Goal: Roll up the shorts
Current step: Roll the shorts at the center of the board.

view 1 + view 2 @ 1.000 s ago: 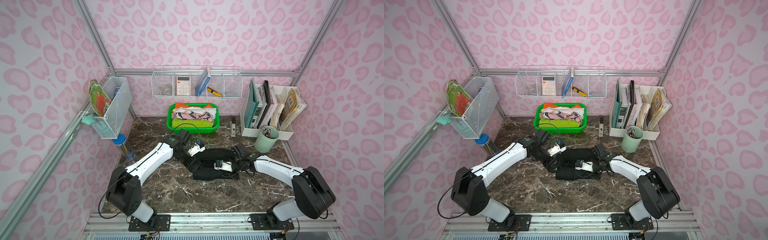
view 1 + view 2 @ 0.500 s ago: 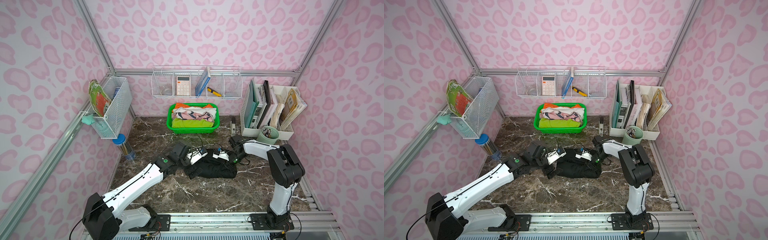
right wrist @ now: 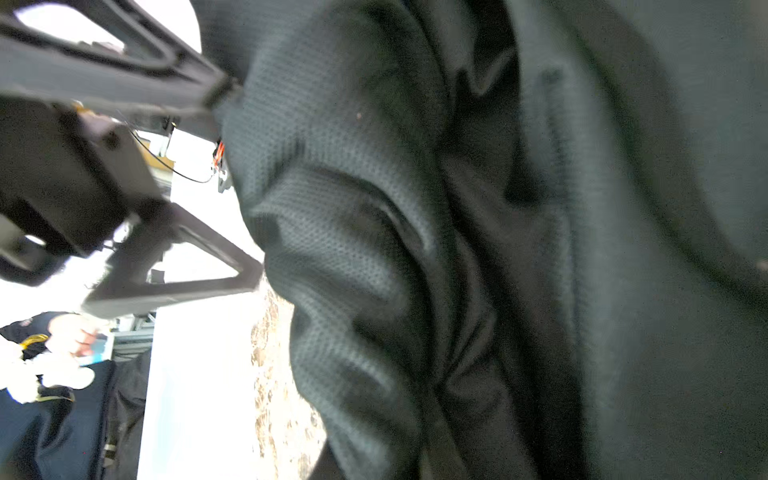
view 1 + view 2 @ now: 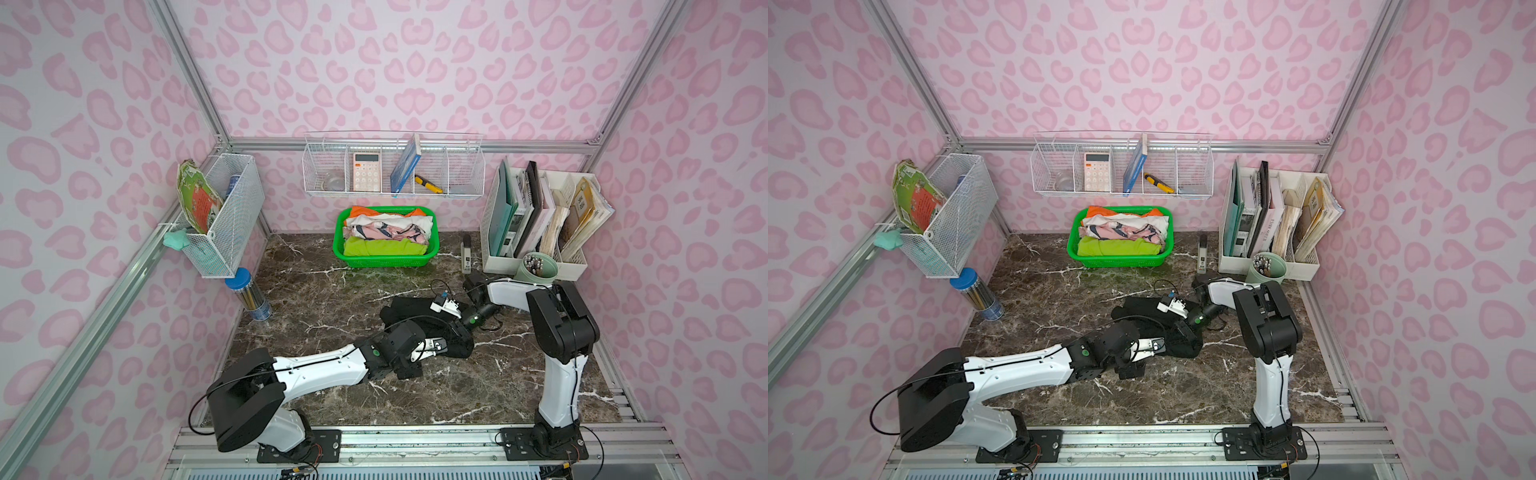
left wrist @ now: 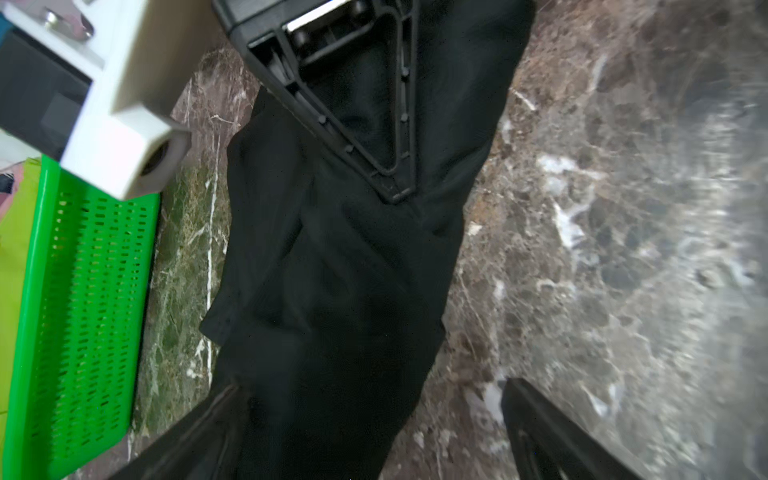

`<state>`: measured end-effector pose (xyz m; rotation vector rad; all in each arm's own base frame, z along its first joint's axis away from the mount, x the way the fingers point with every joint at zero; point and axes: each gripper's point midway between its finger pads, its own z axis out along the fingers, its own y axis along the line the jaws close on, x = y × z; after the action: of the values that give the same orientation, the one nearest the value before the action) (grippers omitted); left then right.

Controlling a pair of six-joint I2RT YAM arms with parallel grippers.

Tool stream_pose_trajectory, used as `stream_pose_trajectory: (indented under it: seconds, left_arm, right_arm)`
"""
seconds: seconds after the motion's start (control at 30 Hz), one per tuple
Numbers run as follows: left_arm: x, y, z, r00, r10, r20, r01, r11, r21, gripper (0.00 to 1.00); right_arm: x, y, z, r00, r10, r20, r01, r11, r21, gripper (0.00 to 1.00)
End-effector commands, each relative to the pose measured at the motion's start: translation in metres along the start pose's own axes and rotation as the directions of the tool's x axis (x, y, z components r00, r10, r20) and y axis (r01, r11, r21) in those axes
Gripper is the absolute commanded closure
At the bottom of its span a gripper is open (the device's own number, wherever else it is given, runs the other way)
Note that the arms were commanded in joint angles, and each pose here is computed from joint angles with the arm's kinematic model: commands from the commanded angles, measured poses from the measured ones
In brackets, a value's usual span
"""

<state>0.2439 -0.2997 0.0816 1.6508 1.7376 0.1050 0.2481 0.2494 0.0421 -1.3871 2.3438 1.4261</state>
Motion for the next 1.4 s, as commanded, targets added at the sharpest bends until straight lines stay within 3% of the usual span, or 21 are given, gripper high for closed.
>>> stream_pose_trajectory:
  seconds: [0.0, 0.17, 0.33, 0.4, 0.47, 0.53, 0.57, 0.67, 0.8, 0.83, 0.87, 1.0, 1.17, 1.37]
  left_arm:
    - [-0.014, 0.011, 0.014, 0.998, 0.065, 0.018, -0.064, 0.996, -0.056, 0.01]
    - [-0.003, -0.001, 0.038, 0.996, 0.083, -0.031, -0.084, 0.996, -0.02, 0.01]
    - [0.016, -0.008, 0.052, 0.994, 0.059, -0.09, -0.057, 0.998, 0.025, 0.15]
    - [0.019, -0.008, 0.054, 0.995, 0.038, -0.096, -0.035, 0.999, 0.033, 0.34]
    - [0.02, -0.005, 0.054, 0.995, 0.019, -0.094, -0.016, 0.999, 0.035, 0.6]
    - [0.028, -0.01, 0.053, 0.993, 0.015, -0.121, -0.008, 0.998, 0.065, 0.75]
    - [0.029, -0.01, 0.054, 0.992, 0.01, -0.128, 0.0, 0.997, 0.074, 0.82]
    - [0.029, -0.013, 0.054, 0.99, -0.013, -0.138, 0.026, 0.995, 0.099, 1.0]
    - [0.031, -0.014, 0.054, 0.989, -0.025, -0.147, 0.04, 0.994, 0.106, 1.0]
    - [0.031, -0.014, 0.053, 0.988, -0.026, -0.15, 0.042, 0.993, 0.108, 1.0]
    - [0.03, -0.013, 0.053, 0.988, -0.03, -0.153, 0.047, 0.993, 0.106, 1.0]
    - [0.032, -0.01, 0.053, 0.986, -0.04, -0.163, 0.057, 0.993, 0.106, 1.0]
    - [0.028, -0.011, 0.048, 0.984, -0.063, -0.168, 0.088, 0.985, 0.147, 1.0]
    - [0.024, -0.019, 0.03, 0.963, -0.114, -0.244, 0.188, 0.934, 0.305, 1.0]
  right_arm:
    - [0.006, -0.002, 0.0, 0.999, 0.017, -0.028, -0.017, 1.0, 0.012, 1.0]
    - [0.004, 0.0, -0.003, 1.0, -0.008, -0.022, 0.008, 1.0, 0.021, 1.0]
    - [0.006, -0.001, -0.003, 1.0, -0.015, -0.026, 0.016, 0.999, 0.032, 1.0]
    - [0.005, -0.001, -0.003, 1.0, -0.02, -0.023, 0.021, 0.999, 0.041, 1.0]
    - [0.004, -0.004, -0.004, 1.0, -0.021, -0.021, 0.022, 0.998, 0.058, 1.0]
    - [0.004, -0.006, -0.004, 1.0, -0.021, -0.022, 0.023, 0.997, 0.074, 1.0]
    - [0.003, -0.007, -0.005, 0.999, -0.026, -0.019, 0.028, 0.996, 0.083, 0.97]
    - [0.001, -0.014, -0.009, 0.999, -0.05, -0.006, 0.05, 0.986, 0.157, 0.78]
    - [-0.007, -0.025, -0.029, 0.996, -0.07, 0.052, 0.053, 0.96, 0.275, 0.45]
    - [-0.01, -0.027, -0.036, 0.995, -0.07, 0.074, 0.044, 0.953, 0.301, 0.11]
    - [-0.015, -0.028, -0.046, 0.992, -0.07, 0.104, 0.033, 0.945, 0.325, 0.01]
    - [-0.019, -0.046, -0.081, 0.983, -0.043, 0.179, -0.044, 0.889, 0.455, 0.0]
    - [-0.018, -0.058, -0.129, 0.963, -0.049, 0.266, -0.129, 0.779, 0.613, 0.0]
    - [-0.029, -0.036, -0.173, 0.916, -0.261, 0.306, -0.079, 0.63, 0.772, 0.0]
